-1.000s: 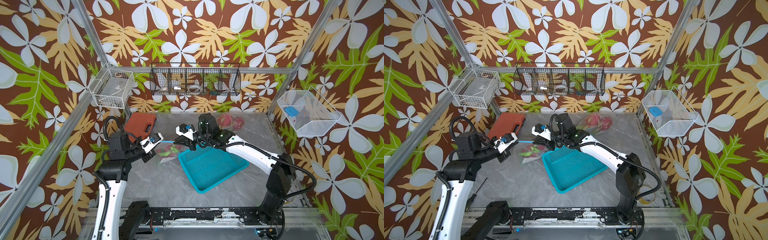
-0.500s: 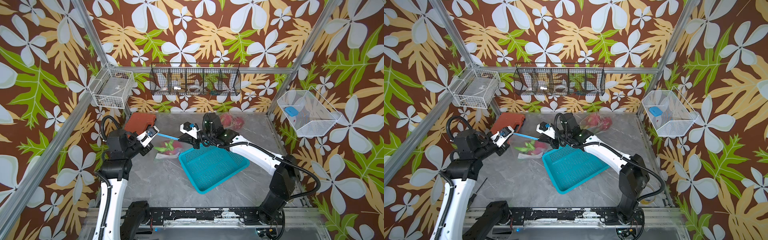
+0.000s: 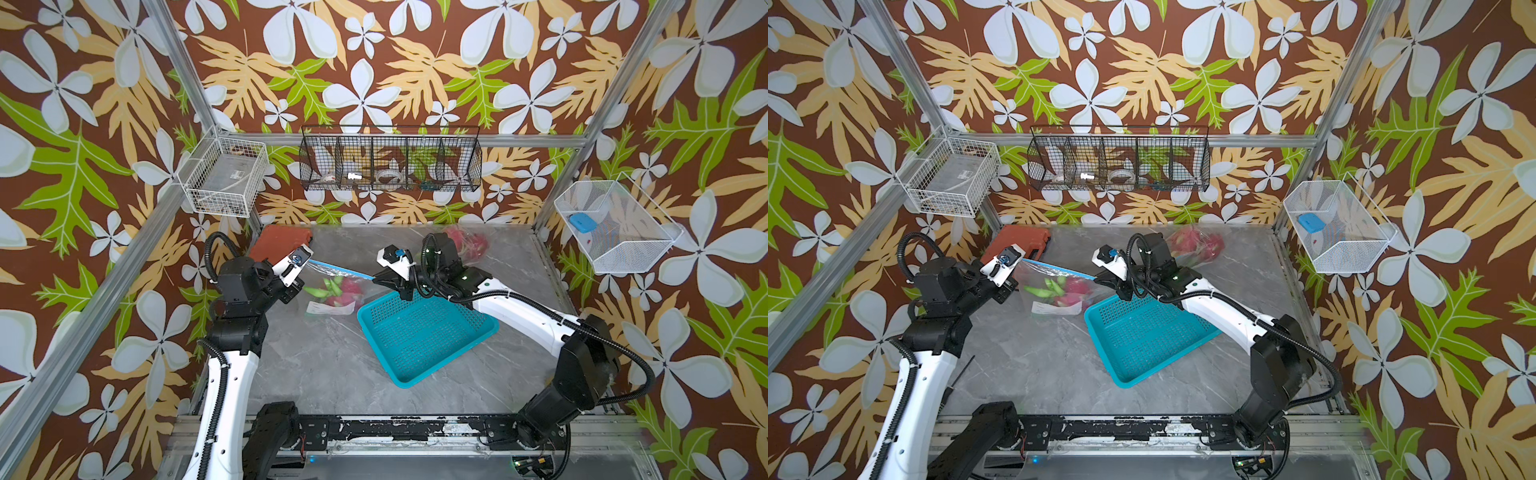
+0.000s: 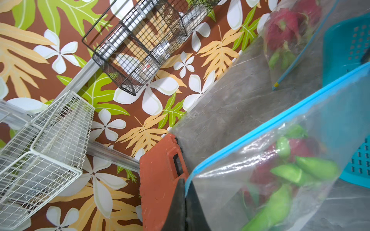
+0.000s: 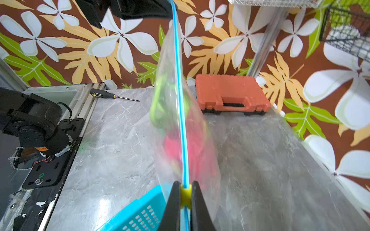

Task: Open the zip-top bag and take out the dragon fruit
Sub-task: Unzip the zipper on the zipper food storage bag.

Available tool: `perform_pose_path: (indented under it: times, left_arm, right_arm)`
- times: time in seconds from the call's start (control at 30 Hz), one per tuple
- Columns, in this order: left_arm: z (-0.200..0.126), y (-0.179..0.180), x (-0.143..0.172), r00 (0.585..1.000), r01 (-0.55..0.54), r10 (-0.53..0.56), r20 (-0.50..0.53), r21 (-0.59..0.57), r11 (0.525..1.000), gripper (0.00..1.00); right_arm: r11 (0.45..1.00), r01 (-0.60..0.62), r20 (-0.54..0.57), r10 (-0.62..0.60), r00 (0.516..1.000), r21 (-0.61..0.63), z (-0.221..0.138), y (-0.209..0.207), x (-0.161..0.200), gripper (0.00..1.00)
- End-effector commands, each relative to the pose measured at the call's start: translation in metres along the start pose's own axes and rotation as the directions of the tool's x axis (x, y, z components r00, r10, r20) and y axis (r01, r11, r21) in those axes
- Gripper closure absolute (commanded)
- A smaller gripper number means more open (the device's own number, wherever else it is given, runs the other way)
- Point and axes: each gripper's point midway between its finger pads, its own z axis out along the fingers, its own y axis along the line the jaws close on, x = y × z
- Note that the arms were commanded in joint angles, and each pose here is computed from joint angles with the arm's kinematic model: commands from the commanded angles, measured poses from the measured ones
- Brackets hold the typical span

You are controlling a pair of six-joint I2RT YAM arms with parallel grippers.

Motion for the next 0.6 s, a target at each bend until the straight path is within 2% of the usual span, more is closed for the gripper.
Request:
perform_pose_path:
  times: [0.0, 0.2, 0.3, 0.4, 0.5, 0.57]
  left_arm:
    - [-0.003, 0.030, -0.006, 1.000, -0.001, 0.002, 0.008, -0.143, 0.990, 1.00]
    - [-0.001, 0.029, -0.004, 1.000, 0.004, -0.003, 0.005, -0.139, 0.990, 1.00]
    - [-0.001, 0.031, -0.003, 1.000, 0.005, -0.005, 0.003, -0.151, 0.989, 1.00]
    - [-0.002, 0.027, -0.006, 1.000, 0.011, -0.009, 0.017, -0.130, 0.991, 1.00]
    - [-0.005, 0.009, -0.012, 0.999, 0.015, -0.013, 0.049, -0.034, 0.999, 1.00]
    - [-0.008, -0.005, -0.015, 0.997, 0.012, -0.014, 0.076, 0.029, 1.000, 1.00]
  right_arm:
    - [0.997, -0.062, -0.019, 0.063, 0.998, 0.047, -0.010, -0.006, 0.013, 0.95]
    - [0.995, -0.069, -0.035, 0.072, 0.997, 0.071, -0.021, -0.003, 0.026, 0.95]
    - [0.993, -0.070, -0.037, 0.074, 0.997, 0.098, -0.028, -0.005, 0.029, 0.90]
    - [0.988, -0.069, -0.023, 0.072, 0.997, 0.138, -0.033, -0.008, 0.027, 0.73]
    - [0.985, -0.027, -0.009, 0.029, 1.000, 0.168, -0.032, -0.007, 0.010, 0.53]
    - [0.981, 0.054, -0.031, -0.050, 0.998, 0.186, -0.023, 0.003, -0.004, 0.48]
